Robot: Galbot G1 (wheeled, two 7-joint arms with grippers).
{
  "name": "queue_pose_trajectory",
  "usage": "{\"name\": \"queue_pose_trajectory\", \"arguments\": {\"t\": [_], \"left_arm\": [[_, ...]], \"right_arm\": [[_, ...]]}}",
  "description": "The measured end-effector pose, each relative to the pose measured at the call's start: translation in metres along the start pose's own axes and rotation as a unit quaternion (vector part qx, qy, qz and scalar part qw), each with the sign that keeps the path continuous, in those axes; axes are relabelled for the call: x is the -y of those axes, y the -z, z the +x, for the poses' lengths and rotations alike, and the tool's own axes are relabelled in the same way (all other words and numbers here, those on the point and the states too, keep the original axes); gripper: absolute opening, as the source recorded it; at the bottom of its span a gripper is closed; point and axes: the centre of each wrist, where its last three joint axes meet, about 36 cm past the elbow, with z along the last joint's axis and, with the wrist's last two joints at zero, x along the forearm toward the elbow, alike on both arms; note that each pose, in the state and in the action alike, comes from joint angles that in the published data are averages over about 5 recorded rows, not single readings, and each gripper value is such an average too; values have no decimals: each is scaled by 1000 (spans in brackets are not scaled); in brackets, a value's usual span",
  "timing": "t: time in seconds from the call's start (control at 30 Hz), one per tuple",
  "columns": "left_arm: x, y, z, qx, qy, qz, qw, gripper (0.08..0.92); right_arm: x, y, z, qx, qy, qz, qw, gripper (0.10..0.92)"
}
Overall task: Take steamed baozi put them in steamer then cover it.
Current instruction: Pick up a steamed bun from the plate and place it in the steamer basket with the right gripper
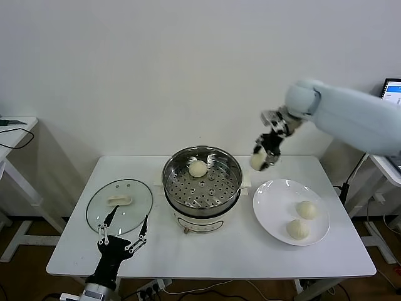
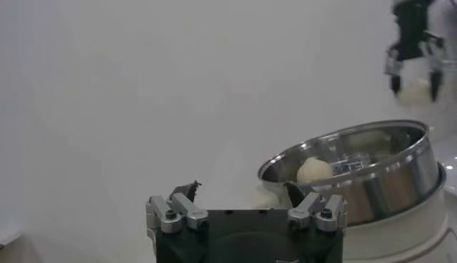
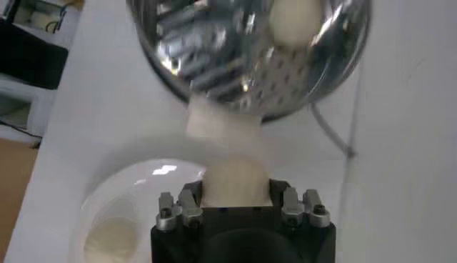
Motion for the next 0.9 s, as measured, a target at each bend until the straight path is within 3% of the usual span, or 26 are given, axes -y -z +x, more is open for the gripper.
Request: {"name": "queue_pose_trajectory", "arguments": {"t": [0.4, 0.9], "left_arm": [[0, 1, 0, 2, 4, 2, 1000, 823], [-2, 1, 0, 4, 9, 1, 1000, 823]], "right_arm": [[27, 116, -47, -6, 28, 44, 999, 622], [29, 176, -128, -1, 32, 60, 998, 619]]}}
